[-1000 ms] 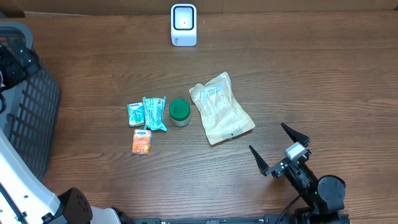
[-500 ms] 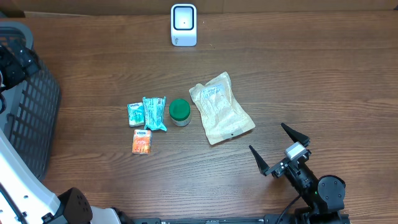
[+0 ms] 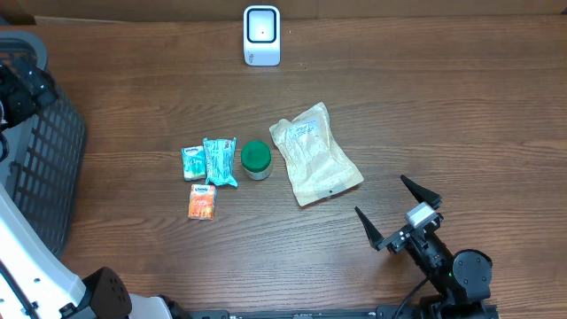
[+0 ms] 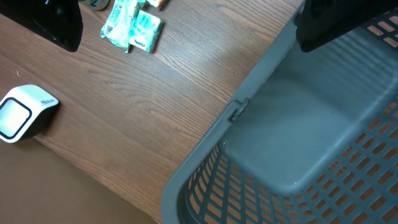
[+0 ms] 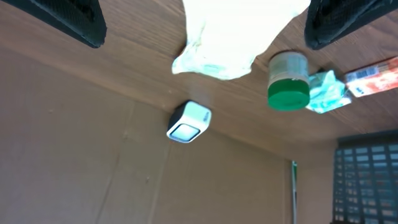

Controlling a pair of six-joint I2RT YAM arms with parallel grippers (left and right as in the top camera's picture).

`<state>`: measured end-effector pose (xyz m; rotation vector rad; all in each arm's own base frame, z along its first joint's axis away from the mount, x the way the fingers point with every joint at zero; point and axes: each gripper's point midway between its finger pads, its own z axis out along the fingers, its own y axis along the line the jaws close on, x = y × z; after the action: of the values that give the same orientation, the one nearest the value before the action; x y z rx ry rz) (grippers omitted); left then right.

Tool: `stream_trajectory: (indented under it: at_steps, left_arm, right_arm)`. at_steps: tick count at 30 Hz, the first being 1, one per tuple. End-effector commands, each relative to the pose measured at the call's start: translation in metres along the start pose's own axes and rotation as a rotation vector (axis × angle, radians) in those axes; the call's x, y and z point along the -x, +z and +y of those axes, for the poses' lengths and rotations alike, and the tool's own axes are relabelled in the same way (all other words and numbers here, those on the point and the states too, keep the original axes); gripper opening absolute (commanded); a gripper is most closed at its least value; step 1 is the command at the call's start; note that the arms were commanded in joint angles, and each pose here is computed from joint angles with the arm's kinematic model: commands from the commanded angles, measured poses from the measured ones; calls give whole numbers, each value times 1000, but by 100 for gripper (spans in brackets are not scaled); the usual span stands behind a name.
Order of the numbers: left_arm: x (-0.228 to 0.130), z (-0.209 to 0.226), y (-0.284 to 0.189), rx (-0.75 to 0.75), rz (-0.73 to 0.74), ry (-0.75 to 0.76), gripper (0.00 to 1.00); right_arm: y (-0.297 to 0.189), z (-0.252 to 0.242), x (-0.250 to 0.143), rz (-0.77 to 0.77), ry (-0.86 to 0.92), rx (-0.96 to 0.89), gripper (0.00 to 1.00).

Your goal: Scan the item barcode

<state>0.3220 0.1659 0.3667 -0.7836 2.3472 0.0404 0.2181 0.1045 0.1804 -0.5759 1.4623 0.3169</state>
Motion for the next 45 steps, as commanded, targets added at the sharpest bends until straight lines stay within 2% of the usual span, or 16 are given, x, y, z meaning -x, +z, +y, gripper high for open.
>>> stream_trajectory:
  at_steps: [1,4,8,13,20,27,33,39,45]
  left_arm:
    - [0,2,-2,9,-5,9,100]
    - [0,2,-2,9,-5,9,100]
    - [0,2,-2,9,-5,9,100]
    - [0,2,-2,9,-4,9,100]
    - [0,2,-2,9,-5,9,100]
    - [0,2,-2,9,-4,9,99]
    - [0,2,-2,9,-5,9,100]
    - [0,2,-2,9,-5,9,100]
    - [-1,3,-2,10,-1,9,100]
  right_arm:
    - [0,-6,0,-10,-9,-37,100]
    - [0,-1,2,-19,-5,-9,100]
    - [-2,7,22,-73,76,49,100]
    - [-5,5,51,-65,136,60,100]
    - [13,-15,117,120,216,77,100]
    - [51,-37,150,371,288,111,100]
    - [84,-53,150,583,393,135,100]
    - [120,-45,120,677,551,234,100]
    - [139,-42,77,800,569,209,99]
